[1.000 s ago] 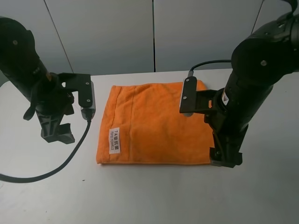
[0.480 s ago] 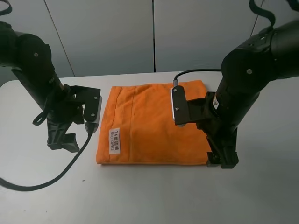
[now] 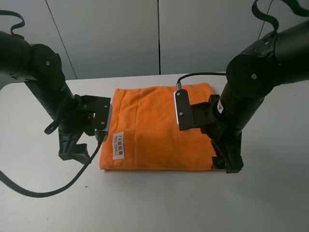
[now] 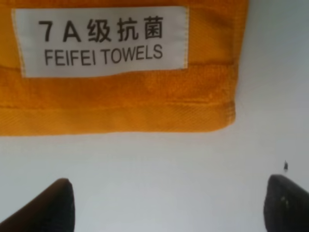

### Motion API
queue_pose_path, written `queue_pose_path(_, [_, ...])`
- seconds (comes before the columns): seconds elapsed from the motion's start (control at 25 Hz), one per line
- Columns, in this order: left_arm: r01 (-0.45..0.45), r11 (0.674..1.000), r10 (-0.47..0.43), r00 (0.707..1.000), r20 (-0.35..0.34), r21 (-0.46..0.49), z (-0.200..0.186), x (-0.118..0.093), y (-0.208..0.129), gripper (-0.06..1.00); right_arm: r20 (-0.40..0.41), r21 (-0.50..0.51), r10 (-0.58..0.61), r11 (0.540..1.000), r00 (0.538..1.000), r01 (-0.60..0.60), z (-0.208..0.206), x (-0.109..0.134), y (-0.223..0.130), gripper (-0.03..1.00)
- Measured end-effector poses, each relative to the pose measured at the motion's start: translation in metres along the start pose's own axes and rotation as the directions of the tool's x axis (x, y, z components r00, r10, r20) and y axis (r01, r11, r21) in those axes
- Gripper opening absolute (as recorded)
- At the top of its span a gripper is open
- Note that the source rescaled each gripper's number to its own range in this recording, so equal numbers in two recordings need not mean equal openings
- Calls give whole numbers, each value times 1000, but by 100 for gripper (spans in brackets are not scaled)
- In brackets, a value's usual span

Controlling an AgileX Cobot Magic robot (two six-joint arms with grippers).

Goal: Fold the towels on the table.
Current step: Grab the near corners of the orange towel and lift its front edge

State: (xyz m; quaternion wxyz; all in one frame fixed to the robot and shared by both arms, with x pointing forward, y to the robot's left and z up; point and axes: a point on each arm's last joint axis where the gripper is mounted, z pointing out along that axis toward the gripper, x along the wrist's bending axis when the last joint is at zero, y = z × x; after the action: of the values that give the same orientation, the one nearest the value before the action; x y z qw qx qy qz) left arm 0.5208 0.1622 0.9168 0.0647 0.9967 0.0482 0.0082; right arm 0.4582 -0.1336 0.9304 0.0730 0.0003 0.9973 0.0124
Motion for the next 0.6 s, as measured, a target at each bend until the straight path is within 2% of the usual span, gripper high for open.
queue_pose_path(0.2, [-46, 999, 46, 998, -36, -10, 1, 3, 2, 100, -16, 18, -35, 999, 999, 35, 8, 2, -1, 100])
queue_pose_path(0.32, [-28, 999, 27, 999, -32, -31, 2, 1, 4, 100, -28, 41, -57, 997, 998, 58, 15, 6, -7, 100])
queue_pose_path(0.44, [-25, 998, 24, 1000, -20, -56, 3, -4, 12, 100, -10, 31, -33, 999, 999, 34, 17, 1, -12, 100])
queue_pose_path(0.6, [-92, 994, 90, 995, -33, -63, 5, -14, 29, 100, 4, 24, 6, 1000, 1000, -6, 18, -6, -21, 100])
